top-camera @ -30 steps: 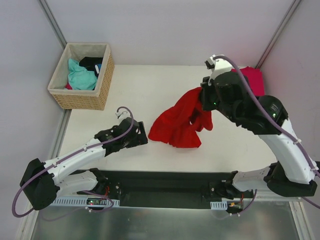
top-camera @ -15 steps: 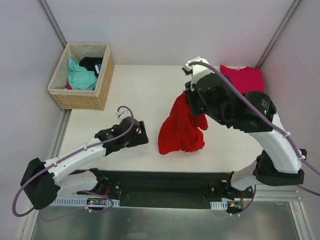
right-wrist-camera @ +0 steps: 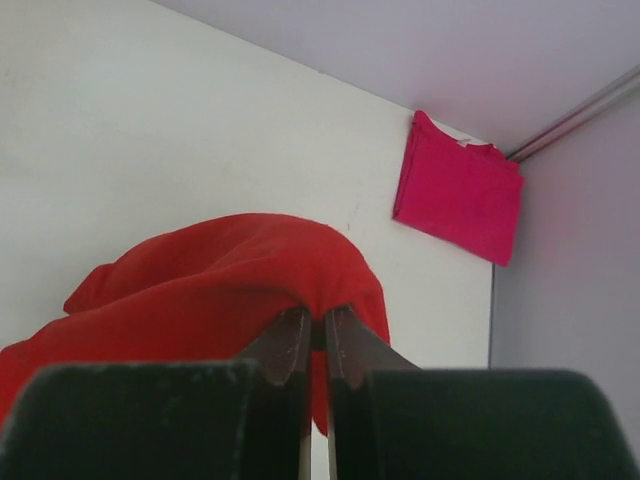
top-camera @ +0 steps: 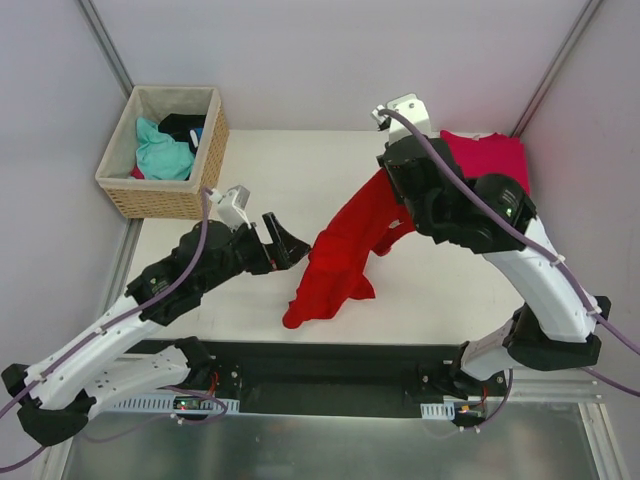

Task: Fold and stack the t-shirts

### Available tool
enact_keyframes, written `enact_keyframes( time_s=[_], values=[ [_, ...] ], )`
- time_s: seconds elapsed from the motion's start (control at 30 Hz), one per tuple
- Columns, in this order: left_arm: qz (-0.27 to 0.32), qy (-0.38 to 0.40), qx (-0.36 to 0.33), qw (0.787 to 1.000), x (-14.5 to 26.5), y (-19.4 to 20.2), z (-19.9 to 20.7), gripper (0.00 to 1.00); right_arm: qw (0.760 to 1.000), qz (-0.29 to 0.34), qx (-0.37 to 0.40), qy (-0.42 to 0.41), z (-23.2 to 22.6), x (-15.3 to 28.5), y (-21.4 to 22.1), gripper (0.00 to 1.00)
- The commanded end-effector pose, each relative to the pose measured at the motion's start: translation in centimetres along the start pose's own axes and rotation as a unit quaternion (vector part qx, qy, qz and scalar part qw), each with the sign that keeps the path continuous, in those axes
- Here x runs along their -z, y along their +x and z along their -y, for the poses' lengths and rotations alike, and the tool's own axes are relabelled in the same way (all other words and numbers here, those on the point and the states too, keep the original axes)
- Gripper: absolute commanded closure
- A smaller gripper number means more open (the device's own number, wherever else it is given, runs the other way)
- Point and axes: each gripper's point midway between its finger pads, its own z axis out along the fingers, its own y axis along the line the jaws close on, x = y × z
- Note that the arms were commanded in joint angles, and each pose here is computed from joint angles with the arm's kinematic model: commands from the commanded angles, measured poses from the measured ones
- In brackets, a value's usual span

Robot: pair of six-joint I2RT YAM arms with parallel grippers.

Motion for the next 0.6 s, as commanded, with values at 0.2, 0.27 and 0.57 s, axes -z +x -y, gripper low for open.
enact_keyframes(
  time_s=[0.2, 0.27, 0.57],
  values=[
    [0.029, 0.064, -0.021, 0.997, 3.7, -2.1, 3.1, 0.06, 0.997, 0.073, -0.005, -0.010, 1.8, 4.5, -3.2, 0.99],
    [0.027, 0.058, -0.027, 0.998, 3.4, -2.0, 2.9, 0.06, 0.995, 0.093, 0.009, -0.023, 1.8, 6.2, -3.7, 0.99],
    [0.018, 0.043, -0.031, 0.998, 2.6, -1.5, 2.2, 0.06, 0.971, 0.233, 0.009, -0.053, 4.4, 13.0, -6.1, 0.99]
  ],
)
